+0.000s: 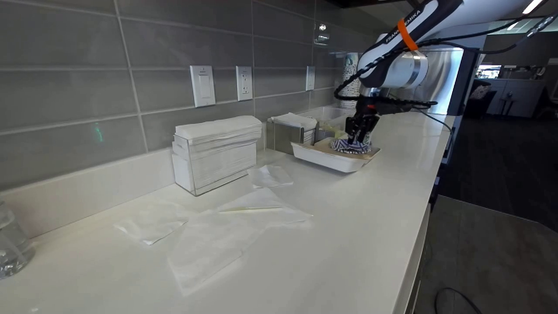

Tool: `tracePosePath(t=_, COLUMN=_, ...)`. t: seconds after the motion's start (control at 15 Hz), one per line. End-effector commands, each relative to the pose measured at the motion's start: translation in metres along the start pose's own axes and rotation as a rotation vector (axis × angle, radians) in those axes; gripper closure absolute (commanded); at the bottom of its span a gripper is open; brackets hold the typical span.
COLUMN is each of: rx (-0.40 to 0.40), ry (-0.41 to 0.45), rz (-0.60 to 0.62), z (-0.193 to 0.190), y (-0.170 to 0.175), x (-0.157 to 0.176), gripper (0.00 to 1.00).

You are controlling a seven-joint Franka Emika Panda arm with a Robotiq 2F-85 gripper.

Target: Pick up the spoon from the left side of the take away pack, scoop some of the contents on the same side of the take away pack, place them in the mug and place the spoon in the bowl

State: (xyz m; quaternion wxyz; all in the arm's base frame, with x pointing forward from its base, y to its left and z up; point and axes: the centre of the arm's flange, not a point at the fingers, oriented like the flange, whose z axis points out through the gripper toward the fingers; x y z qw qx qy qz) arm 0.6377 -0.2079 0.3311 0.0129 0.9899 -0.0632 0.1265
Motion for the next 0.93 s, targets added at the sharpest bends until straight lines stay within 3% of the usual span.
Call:
tracePosePath(t=0.0, rx=-0.008, ry=-0.003, rz=-0.134, z=-0.040, y=-0.010, x=-0.001, gripper=0.15)
tracePosePath(t=0.13, rx=0.017, ry=-0.024, rz=-0.255, z=-0.065, y=-0.024, x=0.002, gripper=0.02)
tracePosePath(t=0.53, rx=0.019, ry=-0.182, rz=-0.526, z=-0.130, y=-0.078, x=0.006, gripper=0.00)
tracePosePath(t=0.6, rx=-0.034, ry=-0.214, rz=-0.549, z=-0.131, y=-0.078, x=0.008, gripper=0.00)
tracePosePath(t=0.67, rx=0.017, ry=-0.158, rz=-0.483, z=-0.126, y=-0.077, x=0.003, gripper=0.00)
tracePosePath(t=0.87, rx=-0.021, ry=-0.185, rz=-0.518, z=-0.134, y=-0.080, x=0.004, gripper=0.00)
